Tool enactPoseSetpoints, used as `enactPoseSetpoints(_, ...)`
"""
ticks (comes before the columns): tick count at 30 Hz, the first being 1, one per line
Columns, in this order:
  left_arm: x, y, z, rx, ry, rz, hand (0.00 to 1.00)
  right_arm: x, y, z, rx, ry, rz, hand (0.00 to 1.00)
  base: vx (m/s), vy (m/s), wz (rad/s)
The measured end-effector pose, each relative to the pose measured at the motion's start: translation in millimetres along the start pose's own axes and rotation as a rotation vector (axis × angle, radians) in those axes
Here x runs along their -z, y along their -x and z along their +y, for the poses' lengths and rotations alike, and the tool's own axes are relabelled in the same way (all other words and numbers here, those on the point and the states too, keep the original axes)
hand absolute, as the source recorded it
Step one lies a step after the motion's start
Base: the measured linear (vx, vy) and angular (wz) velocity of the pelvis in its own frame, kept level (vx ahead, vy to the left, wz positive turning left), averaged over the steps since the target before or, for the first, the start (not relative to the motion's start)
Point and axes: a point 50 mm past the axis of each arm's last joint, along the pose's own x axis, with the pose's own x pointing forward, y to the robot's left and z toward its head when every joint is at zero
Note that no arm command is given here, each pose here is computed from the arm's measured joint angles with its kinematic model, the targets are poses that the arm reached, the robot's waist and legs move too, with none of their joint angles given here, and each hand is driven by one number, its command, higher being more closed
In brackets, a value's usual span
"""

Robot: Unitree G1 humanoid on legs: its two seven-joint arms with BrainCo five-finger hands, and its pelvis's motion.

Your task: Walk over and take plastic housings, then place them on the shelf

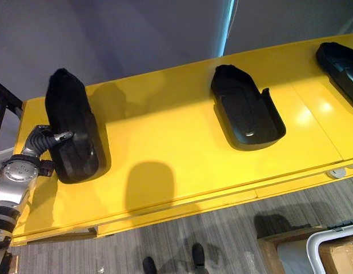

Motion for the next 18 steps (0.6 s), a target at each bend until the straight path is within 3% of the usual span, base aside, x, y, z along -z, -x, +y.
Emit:
enactPoseSetpoints(3,0,0,-4,0.042,0.015,0.000,1.00,0,0,0,0.000,0.000,0.002,0.00,-0.01,0.008,0.00)
enactPoseSetpoints(4,0,1,-5,0.052,0.020,-0.002,0.00,0,0,0,-0.001,0.000,0.003,0.00,0.00,0.000,0.00)
enactPoseSetpoints(13,1,2,-15,0.101,0.036,0.001,0.00,2,-3,-2,-0.012,0.009,0.031,0.00,-0.04,0.018,0.06)
enactPoseSetpoints(15,2,2,-20,0.096,0.088,0.005,0.00,2,-3,-2,-0.013,0.010,0.032,0.00,-0.08,0.023,0.02)
enactPoseSetpoints(18,3,1,-34,0.065,0.278,0.015,0.00,2,-3,-3,-0.014,0.011,0.036,0.00,-0.04,0.016,0.01)
